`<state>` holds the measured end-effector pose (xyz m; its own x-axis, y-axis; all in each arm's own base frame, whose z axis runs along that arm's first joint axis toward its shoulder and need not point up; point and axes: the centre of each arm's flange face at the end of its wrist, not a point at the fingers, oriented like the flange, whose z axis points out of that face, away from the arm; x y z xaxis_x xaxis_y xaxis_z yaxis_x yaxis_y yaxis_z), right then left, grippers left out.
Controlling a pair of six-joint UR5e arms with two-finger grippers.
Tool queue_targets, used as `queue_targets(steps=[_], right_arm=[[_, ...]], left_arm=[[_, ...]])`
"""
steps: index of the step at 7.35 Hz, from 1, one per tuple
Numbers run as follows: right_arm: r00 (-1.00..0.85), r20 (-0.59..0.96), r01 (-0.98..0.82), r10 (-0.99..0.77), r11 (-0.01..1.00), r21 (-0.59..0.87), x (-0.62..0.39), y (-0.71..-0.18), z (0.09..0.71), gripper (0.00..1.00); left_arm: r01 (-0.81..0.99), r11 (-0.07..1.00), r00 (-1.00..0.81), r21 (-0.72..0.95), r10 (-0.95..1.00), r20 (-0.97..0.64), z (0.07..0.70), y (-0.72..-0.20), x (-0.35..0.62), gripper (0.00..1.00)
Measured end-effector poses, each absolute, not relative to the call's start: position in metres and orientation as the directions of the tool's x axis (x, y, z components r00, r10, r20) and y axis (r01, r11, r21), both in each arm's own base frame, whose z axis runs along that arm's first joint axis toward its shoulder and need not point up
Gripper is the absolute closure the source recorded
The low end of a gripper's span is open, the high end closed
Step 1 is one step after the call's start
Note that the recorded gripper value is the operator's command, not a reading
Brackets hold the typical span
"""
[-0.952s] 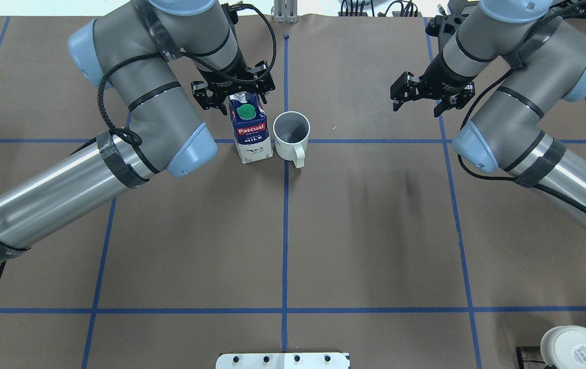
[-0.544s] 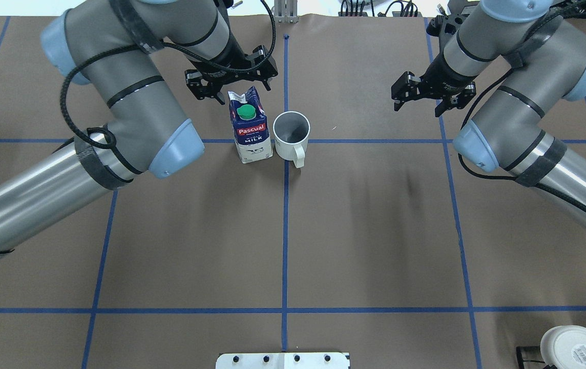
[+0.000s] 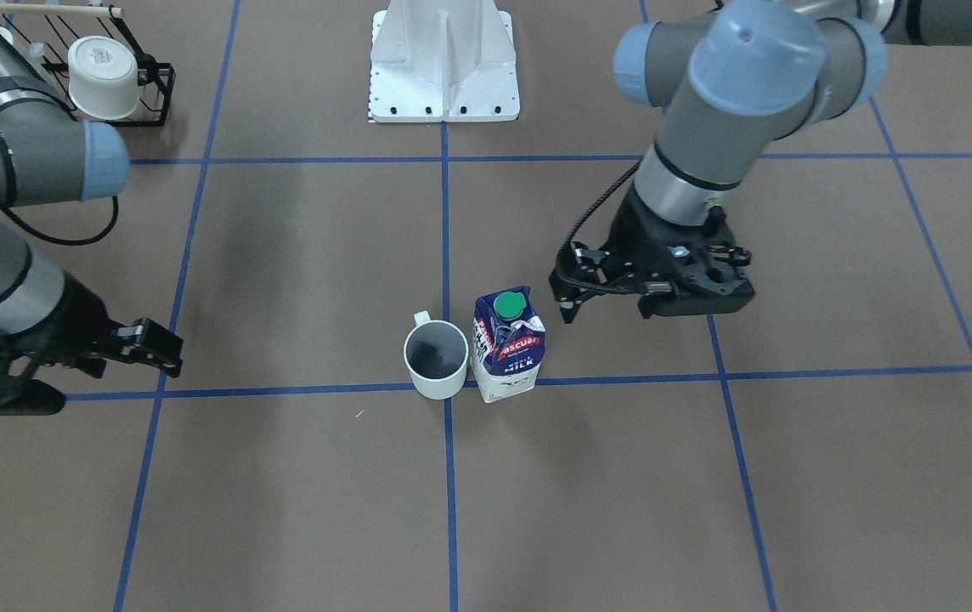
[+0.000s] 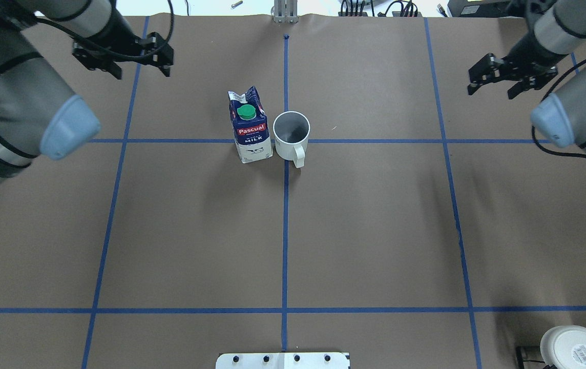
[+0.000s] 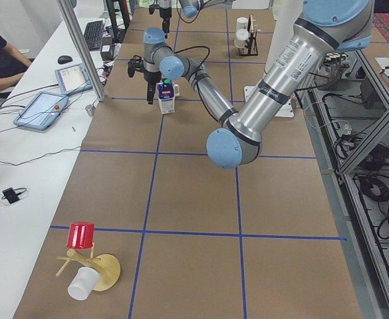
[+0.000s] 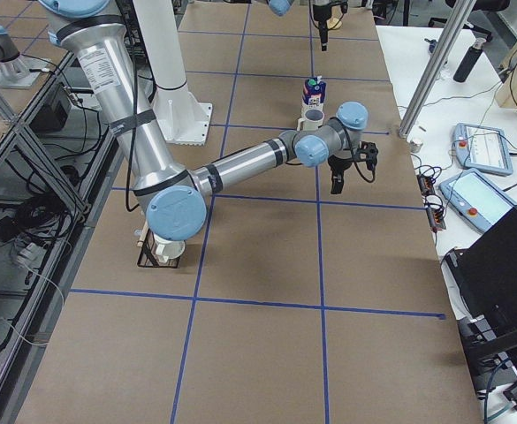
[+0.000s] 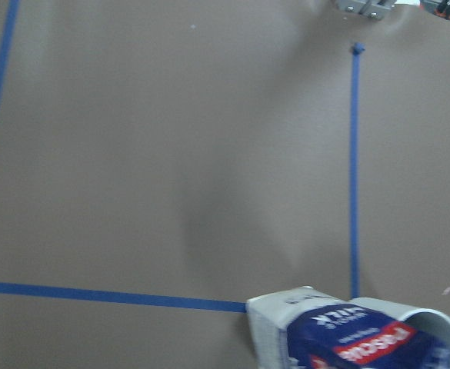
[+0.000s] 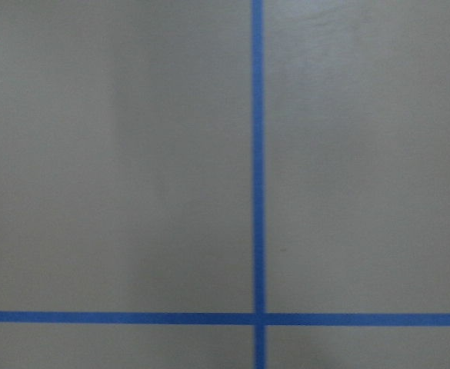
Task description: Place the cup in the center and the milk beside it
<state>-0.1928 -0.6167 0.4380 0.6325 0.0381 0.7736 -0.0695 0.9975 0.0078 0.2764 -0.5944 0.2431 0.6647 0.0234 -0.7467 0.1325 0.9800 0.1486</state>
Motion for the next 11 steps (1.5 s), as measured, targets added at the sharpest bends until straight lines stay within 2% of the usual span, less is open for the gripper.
queue_targets(steps=[3,5,7,9,11], right_arm=[[0.716,0.693,-0.132,0.084,0.991,0.016,-0.11,-0.593,0.532,0.0],[0.769,0.634,-0.148,0.085,0.988,0.047,-0.078,-0.586,0.56,0.0],[0.739,0.669,-0.128,0.08,0.992,0.022,-0.03,-0.57,0.592,0.0],[0.654,0.739,-0.163,0.163,0.984,-0.072,0.021,-0.546,0.621,0.0],[0.626,0.755,-0.181,0.195,0.978,-0.102,0.04,-0.528,0.632,0.0]], left_arm=[[0.037,0.976,0.721,0.214,0.123,-0.682,0.385,-0.576,0.132,0.02],[0.025,0.968,0.728,0.251,0.155,-0.668,0.474,-0.561,0.106,0.02],[0.039,0.964,0.731,0.265,0.153,-0.665,0.552,-0.55,0.085,0.02],[0.02,0.975,0.732,0.223,0.138,-0.667,0.595,-0.544,0.032,0.02],[-0.001,0.988,0.728,0.152,0.105,-0.678,0.614,-0.536,-0.032,0.02]])
